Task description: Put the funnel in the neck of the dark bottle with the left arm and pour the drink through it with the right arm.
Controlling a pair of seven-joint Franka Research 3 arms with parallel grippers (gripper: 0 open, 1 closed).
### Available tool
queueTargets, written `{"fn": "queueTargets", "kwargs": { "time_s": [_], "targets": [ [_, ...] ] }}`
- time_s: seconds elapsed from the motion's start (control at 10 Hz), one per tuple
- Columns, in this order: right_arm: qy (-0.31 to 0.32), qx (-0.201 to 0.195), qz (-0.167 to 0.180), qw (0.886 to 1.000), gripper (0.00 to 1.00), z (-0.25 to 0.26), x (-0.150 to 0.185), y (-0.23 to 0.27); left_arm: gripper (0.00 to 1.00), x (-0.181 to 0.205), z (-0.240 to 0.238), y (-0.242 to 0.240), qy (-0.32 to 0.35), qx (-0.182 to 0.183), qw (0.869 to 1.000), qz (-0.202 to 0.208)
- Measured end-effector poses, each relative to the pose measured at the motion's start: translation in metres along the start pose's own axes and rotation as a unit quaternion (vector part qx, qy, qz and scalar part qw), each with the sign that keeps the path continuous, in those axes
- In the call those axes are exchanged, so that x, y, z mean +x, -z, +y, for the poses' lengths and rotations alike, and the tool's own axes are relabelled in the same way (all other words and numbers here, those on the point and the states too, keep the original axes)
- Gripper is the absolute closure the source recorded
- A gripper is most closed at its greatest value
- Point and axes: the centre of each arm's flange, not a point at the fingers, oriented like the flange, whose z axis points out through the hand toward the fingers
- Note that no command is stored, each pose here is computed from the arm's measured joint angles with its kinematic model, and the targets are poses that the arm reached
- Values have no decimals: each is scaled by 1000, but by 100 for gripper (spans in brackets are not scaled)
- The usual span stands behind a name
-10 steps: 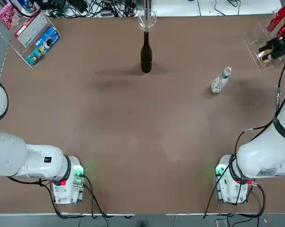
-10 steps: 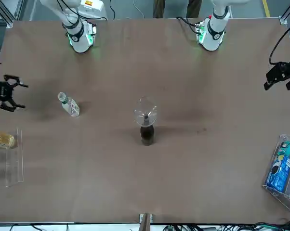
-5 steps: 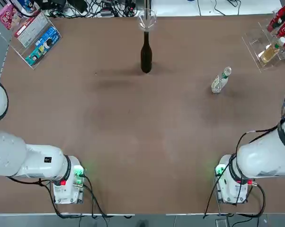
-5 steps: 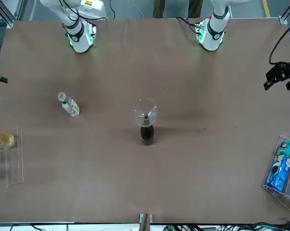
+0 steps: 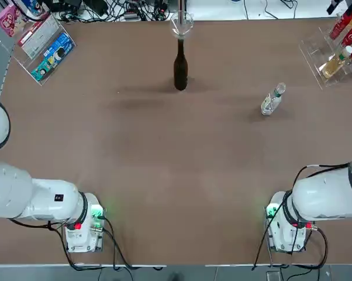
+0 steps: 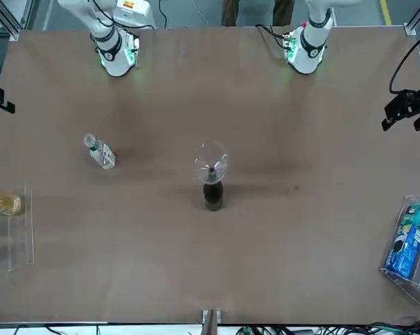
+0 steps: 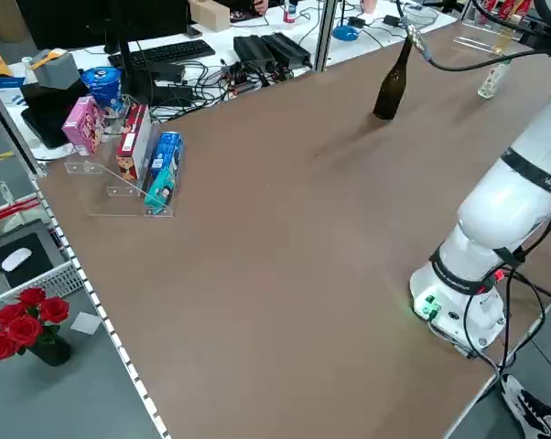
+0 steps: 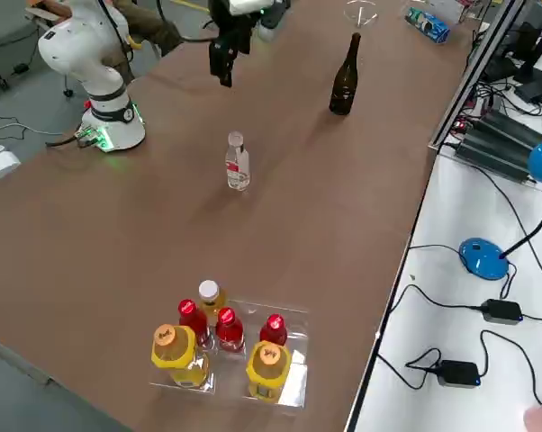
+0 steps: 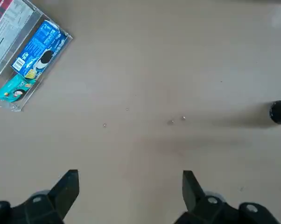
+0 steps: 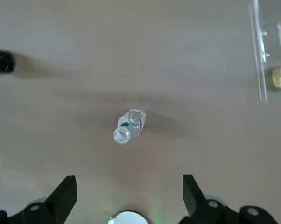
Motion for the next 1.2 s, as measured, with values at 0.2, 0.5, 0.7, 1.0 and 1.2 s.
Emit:
{"fn": "queueTargets", "kwargs": {
  "time_s": [0.2, 0.5, 0.7, 1.0, 1.2],
  "targets": [
    [-65, -19, 10, 998, 0, -23, -7, 12, 2, 0, 0, 0, 0, 0, 1000, 0],
    [-96, -38, 24, 994, 0, -42, -17, 26, 2, 0, 0, 0, 0, 0, 1000, 0],
    [-95, -54, 26, 994, 0, -47, -17, 27, 2, 0, 0, 0, 0, 0, 1000, 0],
    [-95, -60, 31, 993, 0, -49, -17, 26, 2, 0, 0, 0, 0, 0, 1000, 0],
    [-92, -65, 28, 993, 0, -51, -17, 23, 2, 0, 0, 0, 0, 0, 1000, 0]
  ]
}}
